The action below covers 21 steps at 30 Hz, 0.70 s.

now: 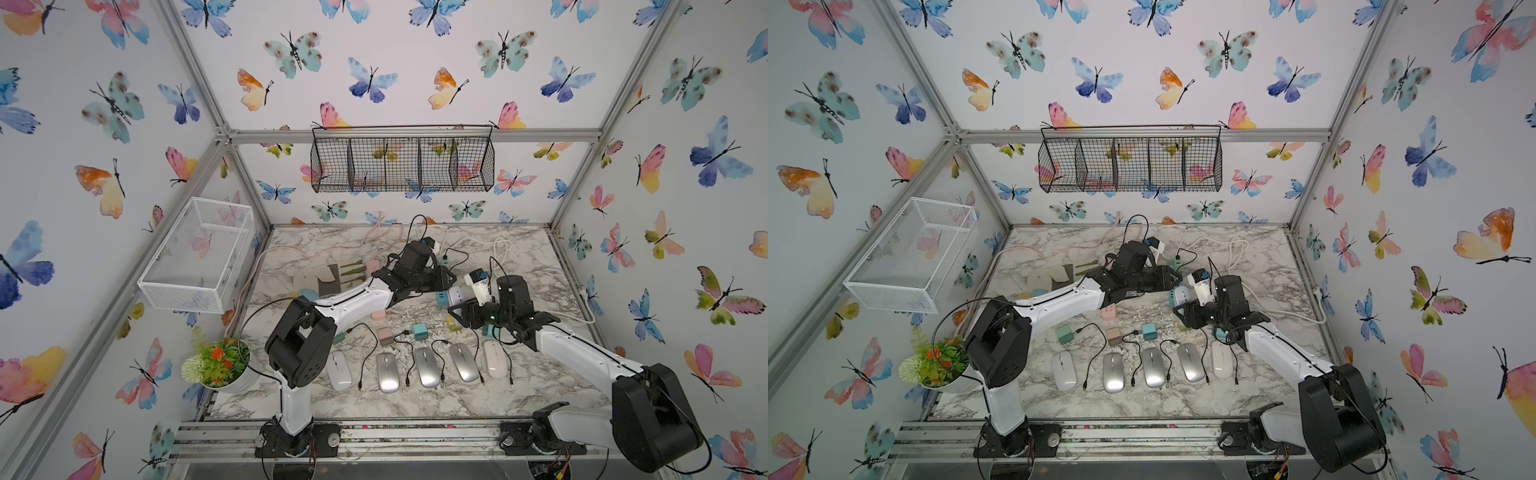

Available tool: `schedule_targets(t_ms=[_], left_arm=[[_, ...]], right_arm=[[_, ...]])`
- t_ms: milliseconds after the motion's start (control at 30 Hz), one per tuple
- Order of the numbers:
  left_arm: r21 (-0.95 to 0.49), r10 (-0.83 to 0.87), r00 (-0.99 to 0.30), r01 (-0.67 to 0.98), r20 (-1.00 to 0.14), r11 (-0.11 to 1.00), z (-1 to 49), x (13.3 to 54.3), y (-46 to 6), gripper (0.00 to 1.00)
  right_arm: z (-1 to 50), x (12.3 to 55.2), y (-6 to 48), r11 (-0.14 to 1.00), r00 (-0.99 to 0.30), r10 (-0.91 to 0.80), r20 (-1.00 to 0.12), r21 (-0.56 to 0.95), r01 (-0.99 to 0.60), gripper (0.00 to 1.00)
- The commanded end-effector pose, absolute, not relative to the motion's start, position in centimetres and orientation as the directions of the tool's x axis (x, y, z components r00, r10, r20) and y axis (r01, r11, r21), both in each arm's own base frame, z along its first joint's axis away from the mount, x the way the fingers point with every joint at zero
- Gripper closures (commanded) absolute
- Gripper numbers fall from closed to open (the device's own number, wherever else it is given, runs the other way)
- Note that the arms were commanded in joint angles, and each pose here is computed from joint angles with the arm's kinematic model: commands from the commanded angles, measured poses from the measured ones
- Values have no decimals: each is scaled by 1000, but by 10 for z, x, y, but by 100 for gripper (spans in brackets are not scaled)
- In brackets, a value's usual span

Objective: Unplug the wireless mouse
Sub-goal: Remove the power cord from the mouse.

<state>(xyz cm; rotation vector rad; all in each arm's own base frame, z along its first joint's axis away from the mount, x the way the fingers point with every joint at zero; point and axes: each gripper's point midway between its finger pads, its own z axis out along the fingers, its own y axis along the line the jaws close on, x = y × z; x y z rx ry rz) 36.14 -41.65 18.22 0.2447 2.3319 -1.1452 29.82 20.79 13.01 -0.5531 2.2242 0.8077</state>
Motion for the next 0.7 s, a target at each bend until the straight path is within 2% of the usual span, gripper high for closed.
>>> schedule_targets(t_ms=[0, 167, 333, 400, 500, 667], left_arm=[[-671, -61, -843, 380, -535, 636, 178, 365, -420, 66], [-685, -58, -844, 390, -533, 615, 180, 364, -425, 71], [-700, -54, -845, 402, -532, 590, 183, 362, -429, 91], [-705, -51, -845, 409, -532, 580, 184, 361, -431, 96], [-709, -54, -840, 419, -540, 568, 190, 360, -431, 100], [-710, -85, -815, 443, -574, 547, 213, 371, -428, 100]], right_arm=[[144, 297, 214, 689, -639, -137, -756, 391, -611, 98], [144, 297, 213, 688, -641, -139, -755, 392, -611, 98], [145, 297, 213, 690, -641, -141, -754, 390, -610, 98], [145, 297, 213, 693, -644, -140, -752, 390, -607, 98], [144, 296, 212, 695, -651, -141, -746, 394, -602, 98], [141, 287, 211, 694, -685, -153, -712, 417, -588, 98]])
